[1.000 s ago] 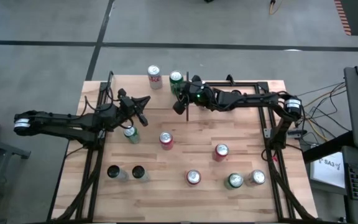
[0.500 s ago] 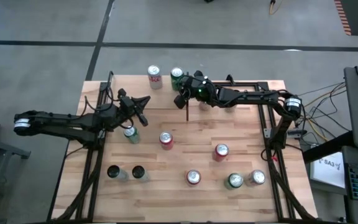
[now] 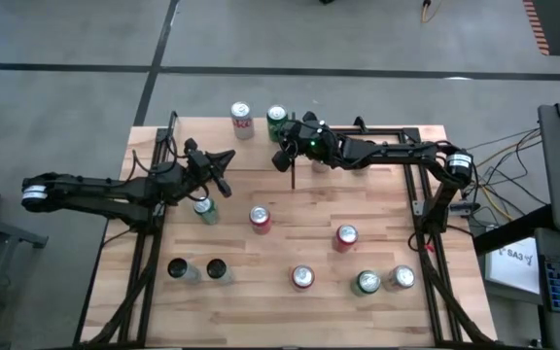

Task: Place canned beverage on shelf
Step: Put the middle green soda can on the shelf

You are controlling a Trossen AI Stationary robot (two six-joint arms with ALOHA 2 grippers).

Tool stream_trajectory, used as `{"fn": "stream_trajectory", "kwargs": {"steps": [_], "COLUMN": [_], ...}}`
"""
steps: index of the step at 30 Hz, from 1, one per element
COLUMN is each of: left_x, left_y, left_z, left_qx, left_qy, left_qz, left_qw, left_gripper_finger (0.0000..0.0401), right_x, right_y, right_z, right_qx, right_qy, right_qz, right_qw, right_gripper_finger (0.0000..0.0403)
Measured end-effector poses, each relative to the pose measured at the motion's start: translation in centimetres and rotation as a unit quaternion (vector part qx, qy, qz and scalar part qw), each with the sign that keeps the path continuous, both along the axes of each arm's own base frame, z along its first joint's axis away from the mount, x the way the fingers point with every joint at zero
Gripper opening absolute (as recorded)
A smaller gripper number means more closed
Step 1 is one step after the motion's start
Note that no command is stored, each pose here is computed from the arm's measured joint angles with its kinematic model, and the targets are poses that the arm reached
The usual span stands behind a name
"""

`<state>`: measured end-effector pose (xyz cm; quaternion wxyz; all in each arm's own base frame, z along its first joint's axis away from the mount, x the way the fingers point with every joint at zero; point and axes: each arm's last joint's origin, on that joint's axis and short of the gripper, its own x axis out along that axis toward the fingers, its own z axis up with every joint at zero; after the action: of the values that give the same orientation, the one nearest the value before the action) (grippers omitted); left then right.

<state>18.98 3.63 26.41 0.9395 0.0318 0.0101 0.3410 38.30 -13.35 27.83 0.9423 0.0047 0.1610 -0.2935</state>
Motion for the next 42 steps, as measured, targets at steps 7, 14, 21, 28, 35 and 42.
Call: {"fn": "stream_trajectory", "kwargs": {"steps": [7,14,21,28,35,42], "left_x": [0.0,0.0,0.0,0.0,0.0,0.0], "left_y": [0.0,0.0,0.0,0.0,0.0,0.0], "left_z": [0.0,0.0,0.0,0.0,0.0,0.2], "left_qx": [0.0,0.0,0.0,0.0,0.008,0.085], "left_qy": [0.0,0.0,0.0,0.0,0.007,0.063], "left_qz": [0.0,0.0,0.0,0.0,0.0,-0.003], "left_qw": [1.0,1.0,1.0,1.0,1.0,0.994], "left_gripper_finger": [0.0,0.0,0.0,0.0,0.0,0.0], "right_x": [0.2,-0.1,-0.5,-0.9,-1.2,-1.3], "right_y": [1.1,1.5,0.8,-0.7,-1.5,-1.4], "right_z": [-0.1,-0.5,-0.3,-0.1,-0.1,-0.1], "right_qx": [0.006,0.03,0.04,0.033,0.032,0.048], "right_qy": [0.013,0.031,0.029,0.018,0.018,0.015], "right_qz": [0.014,0.014,0.0,-0.022,-0.031,-0.031], "right_qw": [1.0,0.999,0.999,0.999,0.999,0.998], "right_gripper_finger": [0.0009,0.0009,0.0009,0.0009,0.0009,0.0009]}}
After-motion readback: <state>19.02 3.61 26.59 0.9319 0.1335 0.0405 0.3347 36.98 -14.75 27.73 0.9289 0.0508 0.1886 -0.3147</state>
